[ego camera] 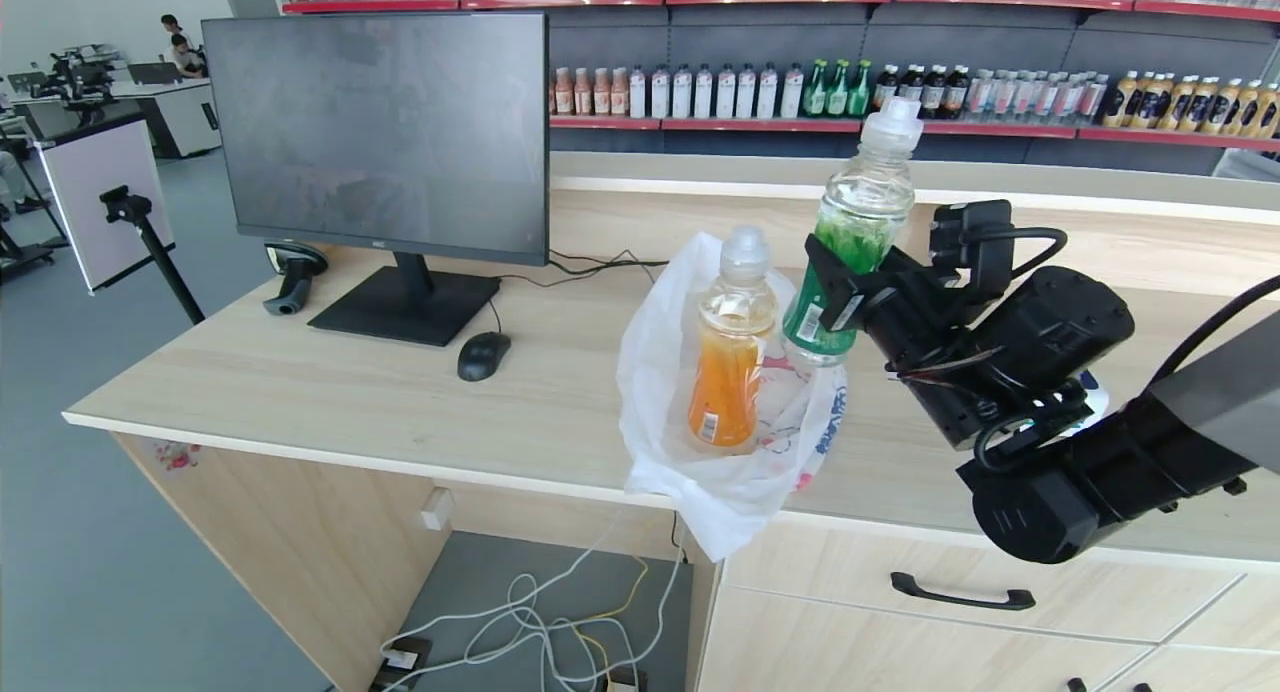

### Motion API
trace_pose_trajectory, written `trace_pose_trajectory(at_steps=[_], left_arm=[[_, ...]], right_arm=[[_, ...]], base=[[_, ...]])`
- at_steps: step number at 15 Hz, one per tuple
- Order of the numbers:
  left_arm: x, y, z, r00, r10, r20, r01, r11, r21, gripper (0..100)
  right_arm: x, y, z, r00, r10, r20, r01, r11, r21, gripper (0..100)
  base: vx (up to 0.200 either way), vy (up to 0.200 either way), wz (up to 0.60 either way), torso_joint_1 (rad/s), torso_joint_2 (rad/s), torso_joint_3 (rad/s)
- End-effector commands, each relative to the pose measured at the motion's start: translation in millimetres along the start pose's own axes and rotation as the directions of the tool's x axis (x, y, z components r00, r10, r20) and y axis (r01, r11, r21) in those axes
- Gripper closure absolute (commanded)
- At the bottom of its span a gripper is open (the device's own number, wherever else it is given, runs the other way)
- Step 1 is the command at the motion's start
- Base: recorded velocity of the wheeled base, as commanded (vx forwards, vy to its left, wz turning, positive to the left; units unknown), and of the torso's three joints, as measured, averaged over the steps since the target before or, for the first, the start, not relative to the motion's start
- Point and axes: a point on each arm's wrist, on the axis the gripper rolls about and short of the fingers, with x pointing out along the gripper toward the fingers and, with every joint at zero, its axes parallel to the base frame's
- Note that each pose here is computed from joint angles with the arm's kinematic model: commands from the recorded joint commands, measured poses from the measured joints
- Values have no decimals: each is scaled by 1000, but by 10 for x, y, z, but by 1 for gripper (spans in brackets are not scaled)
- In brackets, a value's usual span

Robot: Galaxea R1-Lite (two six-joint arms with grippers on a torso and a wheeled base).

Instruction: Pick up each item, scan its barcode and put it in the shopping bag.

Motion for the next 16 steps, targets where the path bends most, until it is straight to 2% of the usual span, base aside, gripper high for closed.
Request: trace_pose_trajectory(at_steps=[1,8,16], left_arm=[[0,0,0,1000,0,1,0,1000,0,0],[0,0,2,1000,0,2,0,1000,0,0],[0,0,2,1000,1,2,-1,1000,0,0]], right_arm=[[61,95,-118,1000,21,-6,-21,1000,12,100],[127,104,-319,999,23,-29,-22,1000,11,100],[116,91,-628,995,38,-95,-41,999,-26,100]], base=[[0,0,0,0,0,0],[0,0,0,0,0,0],[0,0,0,0,0,0]])
